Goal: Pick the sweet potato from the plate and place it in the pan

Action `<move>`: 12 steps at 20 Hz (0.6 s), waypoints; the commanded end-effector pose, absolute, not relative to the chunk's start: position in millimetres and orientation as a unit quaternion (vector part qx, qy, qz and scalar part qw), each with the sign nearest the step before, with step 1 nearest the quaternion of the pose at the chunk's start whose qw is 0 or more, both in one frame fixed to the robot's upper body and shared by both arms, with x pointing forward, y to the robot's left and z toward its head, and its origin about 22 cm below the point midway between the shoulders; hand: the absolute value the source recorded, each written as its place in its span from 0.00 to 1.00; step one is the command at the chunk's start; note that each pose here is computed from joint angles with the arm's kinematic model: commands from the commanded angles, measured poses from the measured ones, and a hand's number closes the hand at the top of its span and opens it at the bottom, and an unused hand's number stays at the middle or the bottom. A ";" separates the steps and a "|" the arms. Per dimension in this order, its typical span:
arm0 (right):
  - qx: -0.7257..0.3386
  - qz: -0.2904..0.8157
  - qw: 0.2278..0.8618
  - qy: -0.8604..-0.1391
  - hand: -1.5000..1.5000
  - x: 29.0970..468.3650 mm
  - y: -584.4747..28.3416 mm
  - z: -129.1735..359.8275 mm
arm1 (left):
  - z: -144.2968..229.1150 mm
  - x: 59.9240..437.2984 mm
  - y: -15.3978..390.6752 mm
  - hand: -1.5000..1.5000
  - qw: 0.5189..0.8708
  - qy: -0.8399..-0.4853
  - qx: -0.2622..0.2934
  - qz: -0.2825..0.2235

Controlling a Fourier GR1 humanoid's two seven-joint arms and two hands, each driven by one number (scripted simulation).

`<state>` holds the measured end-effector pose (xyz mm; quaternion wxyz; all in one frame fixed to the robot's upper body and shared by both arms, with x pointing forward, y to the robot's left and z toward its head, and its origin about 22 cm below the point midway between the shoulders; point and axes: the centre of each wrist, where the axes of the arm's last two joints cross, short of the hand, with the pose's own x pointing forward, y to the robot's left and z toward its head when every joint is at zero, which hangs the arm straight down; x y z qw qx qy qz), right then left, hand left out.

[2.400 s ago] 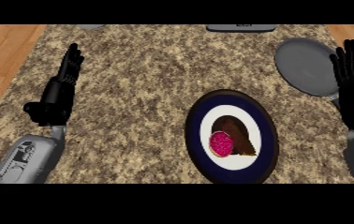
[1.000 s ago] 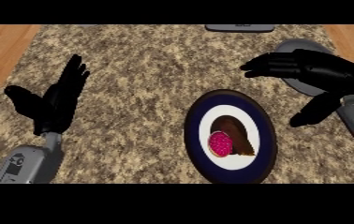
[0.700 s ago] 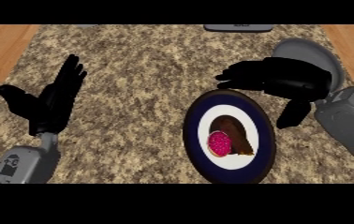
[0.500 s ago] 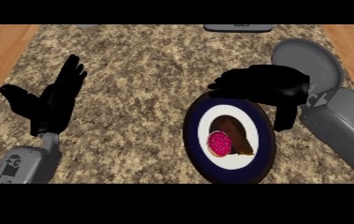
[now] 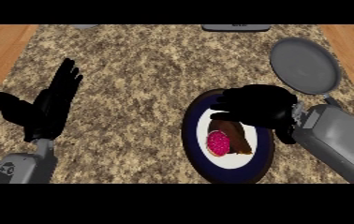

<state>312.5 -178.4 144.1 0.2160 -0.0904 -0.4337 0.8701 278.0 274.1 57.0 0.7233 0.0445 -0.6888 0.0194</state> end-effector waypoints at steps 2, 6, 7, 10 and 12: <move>-0.140 0.886 0.156 -0.414 0.00 289.8 -173.0 128.1 | 66.0 281.2 269.5 0.50 0.730 -0.681 0.042 0.018; -0.173 0.881 0.150 -0.413 0.00 275.5 -173.1 118.3 | 50.4 266.8 268.5 0.50 0.723 -0.688 0.047 0.024; -0.180 0.873 0.145 -0.429 0.00 258.6 -162.4 128.2 | 48.1 280.2 281.6 0.50 0.727 -0.684 0.050 0.015; -0.169 0.871 0.162 -0.431 0.00 281.5 -158.1 124.0 | 60.6 281.5 267.1 0.50 0.729 -0.682 0.045 0.013; -0.161 0.871 0.159 -0.437 0.00 261.0 -148.3 123.7 | 61.8 279.3 280.0 0.50 0.728 -0.685 0.036 0.014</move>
